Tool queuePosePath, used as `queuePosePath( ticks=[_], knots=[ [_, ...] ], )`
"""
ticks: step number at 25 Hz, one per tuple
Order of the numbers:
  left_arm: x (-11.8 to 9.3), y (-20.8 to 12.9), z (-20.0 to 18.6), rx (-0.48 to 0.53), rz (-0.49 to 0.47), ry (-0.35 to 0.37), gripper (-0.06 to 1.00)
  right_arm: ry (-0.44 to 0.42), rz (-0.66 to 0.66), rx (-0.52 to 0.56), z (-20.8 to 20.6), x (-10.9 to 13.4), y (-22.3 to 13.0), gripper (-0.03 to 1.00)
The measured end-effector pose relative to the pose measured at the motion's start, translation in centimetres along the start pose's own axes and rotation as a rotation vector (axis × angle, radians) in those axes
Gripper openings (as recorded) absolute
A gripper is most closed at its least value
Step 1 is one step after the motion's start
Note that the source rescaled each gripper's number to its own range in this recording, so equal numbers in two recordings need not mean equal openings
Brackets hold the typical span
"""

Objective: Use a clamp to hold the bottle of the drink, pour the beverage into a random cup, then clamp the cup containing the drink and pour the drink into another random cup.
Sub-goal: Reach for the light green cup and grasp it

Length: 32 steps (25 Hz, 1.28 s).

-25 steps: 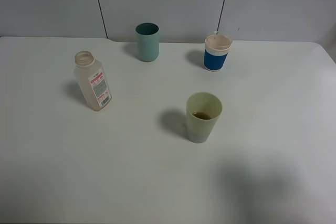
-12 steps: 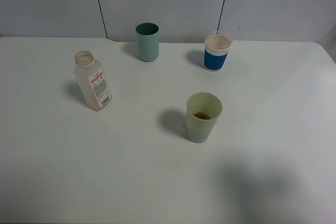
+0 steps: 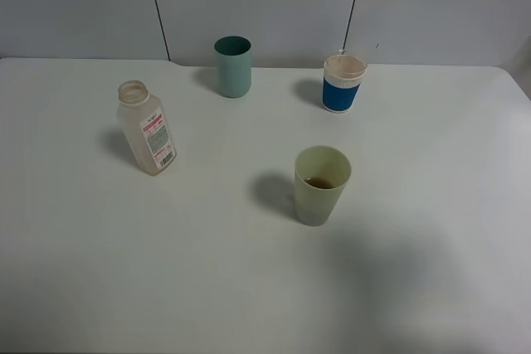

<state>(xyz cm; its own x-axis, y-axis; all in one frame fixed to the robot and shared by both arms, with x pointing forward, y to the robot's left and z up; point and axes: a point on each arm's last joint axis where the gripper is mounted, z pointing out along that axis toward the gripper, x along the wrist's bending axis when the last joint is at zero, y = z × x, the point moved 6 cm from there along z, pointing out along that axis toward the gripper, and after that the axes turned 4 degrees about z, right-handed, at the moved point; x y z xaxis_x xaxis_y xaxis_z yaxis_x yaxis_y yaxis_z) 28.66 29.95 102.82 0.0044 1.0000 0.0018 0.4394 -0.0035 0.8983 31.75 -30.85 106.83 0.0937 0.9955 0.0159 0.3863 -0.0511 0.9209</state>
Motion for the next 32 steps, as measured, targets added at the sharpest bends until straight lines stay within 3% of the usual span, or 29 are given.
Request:
queuePosePath(
  ticks=[11,14,17,19,22,28,32],
  knots=[
    [0.0,0.0,0.0,0.000,0.000,0.000,1.00,0.066,-0.117,0.084,7.3,1.6,4.4,0.86],
    [0.0,0.0,0.0,0.000,0.000,0.000,1.00,0.145,-0.166,0.096,9.1,3.3,4.6,0.86],
    [0.0,0.0,0.0,0.000,0.000,0.000,1.00,0.298,-0.264,0.135,10.9,7.1,3.8,0.86],
    [0.0,0.0,0.0,0.000,0.000,0.000,1.00,0.326,-0.284,0.149,11.1,7.9,3.5,0.86],
    [0.0,0.0,0.0,0.000,0.000,0.000,1.00,0.431,-0.368,0.206,11.4,11.0,2.0,0.86],
    [0.0,0.0,0.0,0.000,0.000,0.000,1.00,0.564,-0.459,0.260,10.5,14.6,0.0,0.86],
    [0.0,0.0,0.0,0.000,0.000,0.000,1.00,0.584,-0.419,0.306,10.1,15.5,-0.8,0.86]
  ],
)
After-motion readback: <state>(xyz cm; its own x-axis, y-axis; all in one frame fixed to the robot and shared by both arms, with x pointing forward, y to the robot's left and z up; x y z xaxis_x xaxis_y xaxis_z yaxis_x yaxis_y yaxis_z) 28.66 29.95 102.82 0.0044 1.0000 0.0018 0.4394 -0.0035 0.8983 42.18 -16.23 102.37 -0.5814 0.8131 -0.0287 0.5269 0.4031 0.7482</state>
